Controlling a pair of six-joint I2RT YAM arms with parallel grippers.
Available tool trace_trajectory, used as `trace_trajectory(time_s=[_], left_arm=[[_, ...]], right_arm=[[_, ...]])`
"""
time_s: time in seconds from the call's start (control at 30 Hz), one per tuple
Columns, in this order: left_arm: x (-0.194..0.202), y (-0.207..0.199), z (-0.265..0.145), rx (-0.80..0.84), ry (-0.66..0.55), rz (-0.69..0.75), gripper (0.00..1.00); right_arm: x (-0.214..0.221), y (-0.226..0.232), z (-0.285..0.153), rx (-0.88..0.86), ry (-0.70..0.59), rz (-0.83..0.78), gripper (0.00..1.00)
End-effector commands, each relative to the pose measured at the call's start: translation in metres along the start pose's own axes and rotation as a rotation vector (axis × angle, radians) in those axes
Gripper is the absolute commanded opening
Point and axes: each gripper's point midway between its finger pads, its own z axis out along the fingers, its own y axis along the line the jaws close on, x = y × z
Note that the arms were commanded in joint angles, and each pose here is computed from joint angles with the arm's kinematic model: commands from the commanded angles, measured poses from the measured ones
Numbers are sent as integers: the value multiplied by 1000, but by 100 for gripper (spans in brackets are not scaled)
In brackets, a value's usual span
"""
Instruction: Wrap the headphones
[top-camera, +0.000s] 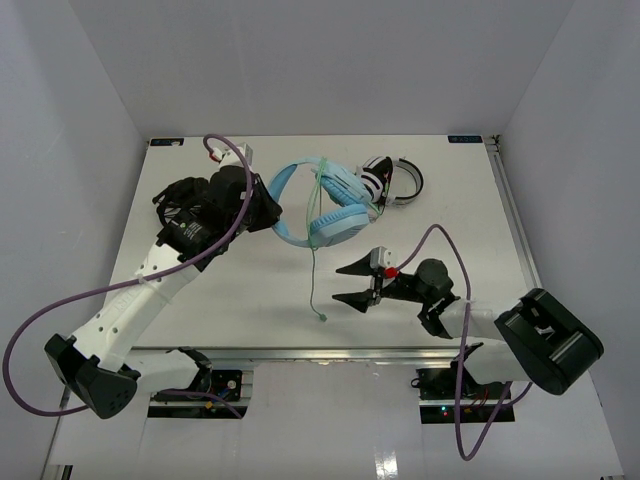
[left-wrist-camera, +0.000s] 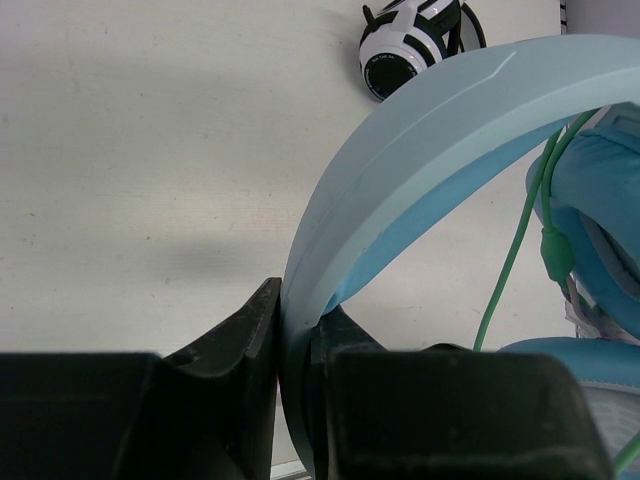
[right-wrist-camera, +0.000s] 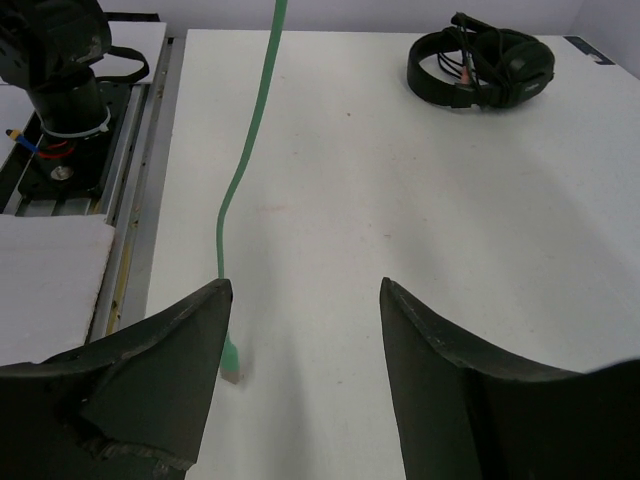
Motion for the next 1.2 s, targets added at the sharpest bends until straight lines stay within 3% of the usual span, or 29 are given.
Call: trace_trajectory(time_s=[0.0,0.7,1.17], left_arm=[[-36,-26,-27,101,-96,-80,0],[-39,-28,-36,127,-109,-89,0],[-34,-25,-30,118,-105,-89,0]], right_arm=[[-18,4,21,-71,-70,-105,71],[48,3,45,-98,21,-26,69],[68,3,50,-108,10,15,58]])
